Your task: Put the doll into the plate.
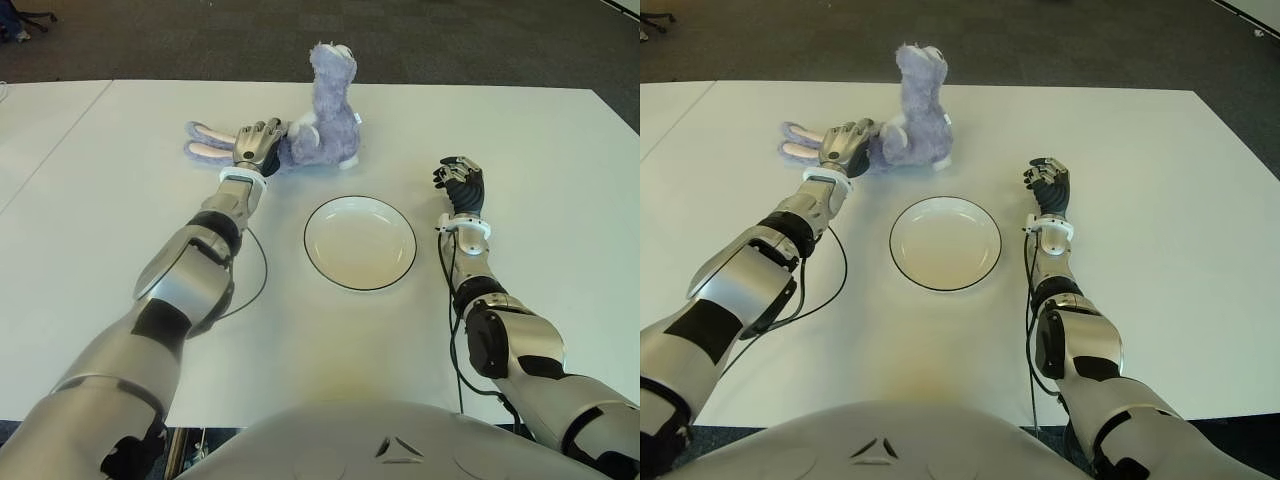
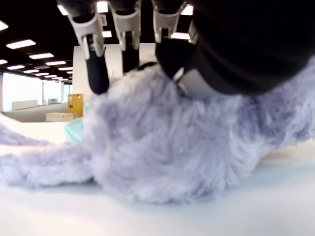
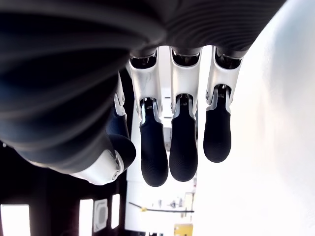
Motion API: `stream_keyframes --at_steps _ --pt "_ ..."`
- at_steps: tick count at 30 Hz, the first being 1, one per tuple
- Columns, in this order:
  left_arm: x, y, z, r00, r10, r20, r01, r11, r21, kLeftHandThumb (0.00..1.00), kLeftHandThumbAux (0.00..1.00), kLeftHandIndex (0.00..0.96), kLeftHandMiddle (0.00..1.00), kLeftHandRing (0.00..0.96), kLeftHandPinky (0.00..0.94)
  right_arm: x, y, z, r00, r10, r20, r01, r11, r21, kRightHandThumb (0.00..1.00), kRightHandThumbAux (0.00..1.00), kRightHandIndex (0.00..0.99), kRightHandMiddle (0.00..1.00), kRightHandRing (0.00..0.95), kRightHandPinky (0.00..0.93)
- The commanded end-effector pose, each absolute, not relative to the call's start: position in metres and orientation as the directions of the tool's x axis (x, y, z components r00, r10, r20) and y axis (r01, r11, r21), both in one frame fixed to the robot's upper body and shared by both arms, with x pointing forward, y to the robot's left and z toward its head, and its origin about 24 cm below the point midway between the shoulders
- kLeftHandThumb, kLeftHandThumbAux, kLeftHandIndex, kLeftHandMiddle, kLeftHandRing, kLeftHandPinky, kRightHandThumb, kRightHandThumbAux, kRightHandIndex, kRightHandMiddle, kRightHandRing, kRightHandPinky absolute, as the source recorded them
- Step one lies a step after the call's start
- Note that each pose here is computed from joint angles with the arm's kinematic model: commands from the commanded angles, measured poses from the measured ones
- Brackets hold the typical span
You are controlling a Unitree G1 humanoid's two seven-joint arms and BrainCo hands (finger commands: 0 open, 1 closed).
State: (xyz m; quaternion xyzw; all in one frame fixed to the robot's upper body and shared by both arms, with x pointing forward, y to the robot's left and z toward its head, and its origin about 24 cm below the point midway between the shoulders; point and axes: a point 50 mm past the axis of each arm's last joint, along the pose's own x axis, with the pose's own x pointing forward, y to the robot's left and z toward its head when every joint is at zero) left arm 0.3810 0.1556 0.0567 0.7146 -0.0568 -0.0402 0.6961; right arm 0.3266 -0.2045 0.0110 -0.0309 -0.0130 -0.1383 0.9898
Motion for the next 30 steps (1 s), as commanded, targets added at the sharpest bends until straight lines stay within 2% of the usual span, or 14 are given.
stream_keyframes --at_steps 1,19,30 --pt "0.37 0.176 0.038 0.992 -0.114 -0.049 0.037 -0.106 0.994 0.852 0.667 0.397 0.542 0.781 0.774 0.241 -0.191 -0.09 0.866 -0.273 -0.419 0.264 0.961 -0.08 0.687 0.728 0.424 0.576 0.579 0.545" --pt "0.372 0.163 0.044 0.976 -0.216 0.003 -0.034 -0.143 0.989 0.852 0.667 0.398 0.546 0.796 0.809 0.24 -0.19 -0.091 0.868 -0.265 -0.42 0.256 0.964 -0.079 0.688 0.728 0.424 0.567 0.574 0.536" --pt "0.369 0.165 0.046 0.96 -0.28 0.027 -0.077 -0.168 0.983 0.854 0.665 0.408 0.565 0.813 0.839 0.241 -0.189 -0.09 0.871 -0.263 -0.415 0.244 0.965 -0.099 0.685 0.729 0.424 0.556 0.559 0.514"
